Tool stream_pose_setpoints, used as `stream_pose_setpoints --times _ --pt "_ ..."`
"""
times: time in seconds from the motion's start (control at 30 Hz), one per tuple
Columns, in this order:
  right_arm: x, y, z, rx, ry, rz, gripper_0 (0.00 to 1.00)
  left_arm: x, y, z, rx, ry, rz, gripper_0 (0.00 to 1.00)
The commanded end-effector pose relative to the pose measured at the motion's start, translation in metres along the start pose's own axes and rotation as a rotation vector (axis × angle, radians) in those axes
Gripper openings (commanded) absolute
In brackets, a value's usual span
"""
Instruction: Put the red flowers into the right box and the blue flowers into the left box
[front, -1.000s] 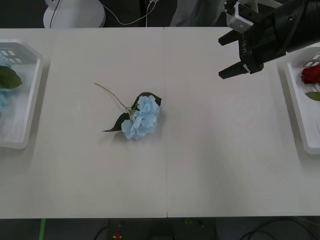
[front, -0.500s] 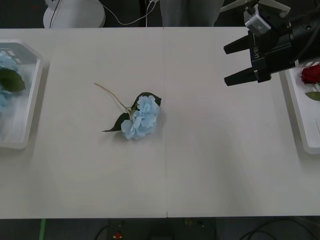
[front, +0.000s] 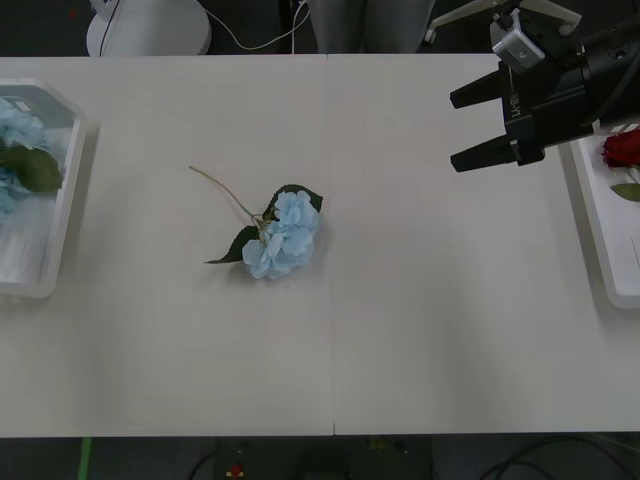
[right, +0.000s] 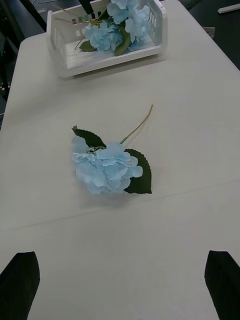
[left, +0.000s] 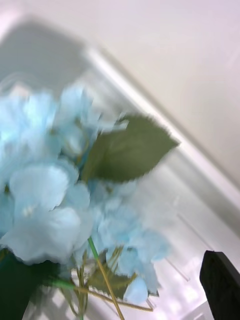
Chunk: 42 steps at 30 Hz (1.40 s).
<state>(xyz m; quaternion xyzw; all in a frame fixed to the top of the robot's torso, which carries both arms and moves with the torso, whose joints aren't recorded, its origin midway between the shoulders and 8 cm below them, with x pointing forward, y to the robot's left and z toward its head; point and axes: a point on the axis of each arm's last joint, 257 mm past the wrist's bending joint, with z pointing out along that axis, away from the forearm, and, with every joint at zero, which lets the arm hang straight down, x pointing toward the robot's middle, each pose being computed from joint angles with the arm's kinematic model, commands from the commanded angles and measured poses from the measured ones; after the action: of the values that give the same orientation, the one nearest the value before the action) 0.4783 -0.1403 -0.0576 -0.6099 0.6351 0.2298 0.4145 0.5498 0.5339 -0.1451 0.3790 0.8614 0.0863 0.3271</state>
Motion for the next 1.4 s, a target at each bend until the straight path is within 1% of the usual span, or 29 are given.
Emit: stream_pose_setpoints --times 0.03,0.17,0.23,0.33,0.43,0.5,0.6,0.73,0.8,0.87,0.9,1.0,1.2,1.27,1.4 --pt "0.002 -0.001 -0.012 0.018 0.020 -0.016 0.96 -0.050 0.003 -0.034 0.005 -0.112 0.230 0.95" --pt "0.002 -0.001 -0.011 0.017 0.019 -0.016 0.96 -0.094 -0.022 -0.034 0.035 -0.202 0.458 0.94" --pt "0.003 0.000 -0.011 0.017 0.019 -0.014 0.96 -0.123 -0.044 -0.028 0.047 -0.256 0.605 0.95" --pt "0.003 -0.001 -0.011 0.018 0.020 -0.015 0.96 -0.150 -0.070 -0.013 0.054 -0.307 0.753 0.95" --pt "0.002 0.000 -0.011 0.017 0.020 -0.018 0.96 -0.175 -0.093 0.006 0.047 -0.324 0.916 0.95" --pt "0.003 0.000 -0.011 0.017 0.021 -0.017 0.96 -0.200 -0.112 0.020 0.040 -0.335 1.030 0.95" --pt "0.003 0.000 -0.011 0.017 0.021 -0.017 0.96 -0.219 -0.136 0.037 0.071 -0.312 1.146 0.95" --pt "0.002 0.001 -0.010 0.015 0.027 -0.029 0.96 -0.239 -0.173 0.061 0.129 -0.270 1.239 0.94" --pt "0.001 0.002 -0.009 0.016 0.034 -0.043 0.96 -0.250 -0.186 0.072 0.129 -0.234 1.295 0.94" --pt "0.001 0.002 -0.009 0.016 0.034 -0.043 0.96 -0.254 -0.190 0.075 0.128 -0.222 1.313 0.95" --pt "0.001 0.002 -0.009 0.016 0.034 -0.043 0.96 -0.267 -0.204 0.085 0.124 -0.180 1.378 0.95" --pt "0.001 0.002 -0.009 0.016 0.034 -0.043 0.96 -0.279 -0.220 0.097 0.115 -0.115 1.454 0.95" --pt "0.001 0.002 -0.009 0.016 0.034 -0.043 0.96 -0.267 -0.244 0.118 0.152 -0.016 1.536 0.95" --pt "0.001 0.002 -0.009 0.016 0.034 -0.043 0.96 -0.257 -0.260 0.129 0.192 0.017 1.519 0.94" --pt "0.001 0.002 -0.009 0.016 0.034 -0.043 0.96 -0.246 -0.283 0.142 0.246 0.032 1.481 0.94"
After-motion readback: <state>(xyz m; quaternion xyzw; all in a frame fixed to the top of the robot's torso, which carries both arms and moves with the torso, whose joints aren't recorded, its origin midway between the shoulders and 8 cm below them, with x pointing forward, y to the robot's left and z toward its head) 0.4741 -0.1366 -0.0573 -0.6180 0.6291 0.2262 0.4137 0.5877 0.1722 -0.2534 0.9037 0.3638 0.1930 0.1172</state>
